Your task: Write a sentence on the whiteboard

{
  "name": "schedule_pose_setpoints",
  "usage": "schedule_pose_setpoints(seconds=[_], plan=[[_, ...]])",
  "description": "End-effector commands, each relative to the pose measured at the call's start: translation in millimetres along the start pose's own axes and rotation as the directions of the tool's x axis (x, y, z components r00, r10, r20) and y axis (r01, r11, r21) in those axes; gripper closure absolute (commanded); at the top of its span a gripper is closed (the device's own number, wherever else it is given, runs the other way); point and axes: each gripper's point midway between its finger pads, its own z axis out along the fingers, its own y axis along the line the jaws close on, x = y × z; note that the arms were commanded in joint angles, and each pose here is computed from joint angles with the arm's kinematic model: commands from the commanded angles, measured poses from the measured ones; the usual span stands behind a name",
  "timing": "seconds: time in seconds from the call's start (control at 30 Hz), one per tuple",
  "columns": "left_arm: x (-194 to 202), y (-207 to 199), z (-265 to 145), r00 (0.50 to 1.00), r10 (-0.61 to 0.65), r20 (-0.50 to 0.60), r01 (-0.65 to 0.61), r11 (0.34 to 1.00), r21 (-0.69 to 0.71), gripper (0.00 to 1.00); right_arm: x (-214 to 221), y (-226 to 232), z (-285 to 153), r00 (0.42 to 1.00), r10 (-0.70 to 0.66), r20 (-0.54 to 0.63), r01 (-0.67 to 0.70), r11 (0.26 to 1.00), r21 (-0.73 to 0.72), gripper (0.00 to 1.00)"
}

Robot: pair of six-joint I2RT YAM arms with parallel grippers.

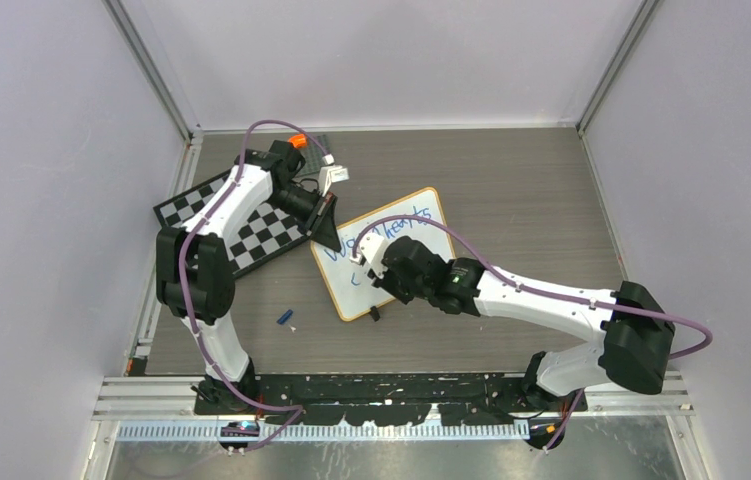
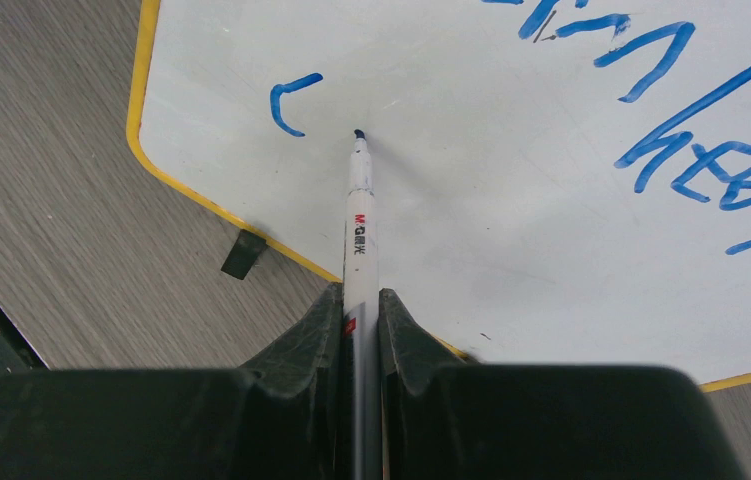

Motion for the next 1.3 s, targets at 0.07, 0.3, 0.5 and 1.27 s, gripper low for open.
schedule_pose_setpoints(seconds=[0.07,0.3,0.5,1.27], plan=[[-7.9,4.0,3.8,1.0,0.019,0.013,-0.019,1.0,0.001,1.0,-29.0,-10.8,2.1,0.997,0.019,0.079,-0.023,0.999,0.048,1.0],[-6.7,4.8,5.2,1.0,0.018,0.013,-0.018,1.0,0.005,1.0,-32.1,-5.6,3.6,0.996,0.024,0.089,-0.026,0.999,0.019,1.0],[-6.8,5.2,5.3,1.0,0.02,0.012,-0.02,1.0,0.005,1.0,-20.7,1.4,8.4,0.999,0.005,0.054,-0.004,1.0,-0.013,1.0],[-6.5,7.2,6.1,1.0,0.019,0.006,-0.019,1.0,0.005,1.0,6.4,-3.0,-2.6,1.0,-0.024,-0.012,0.024,1.0,0.009,1.0]])
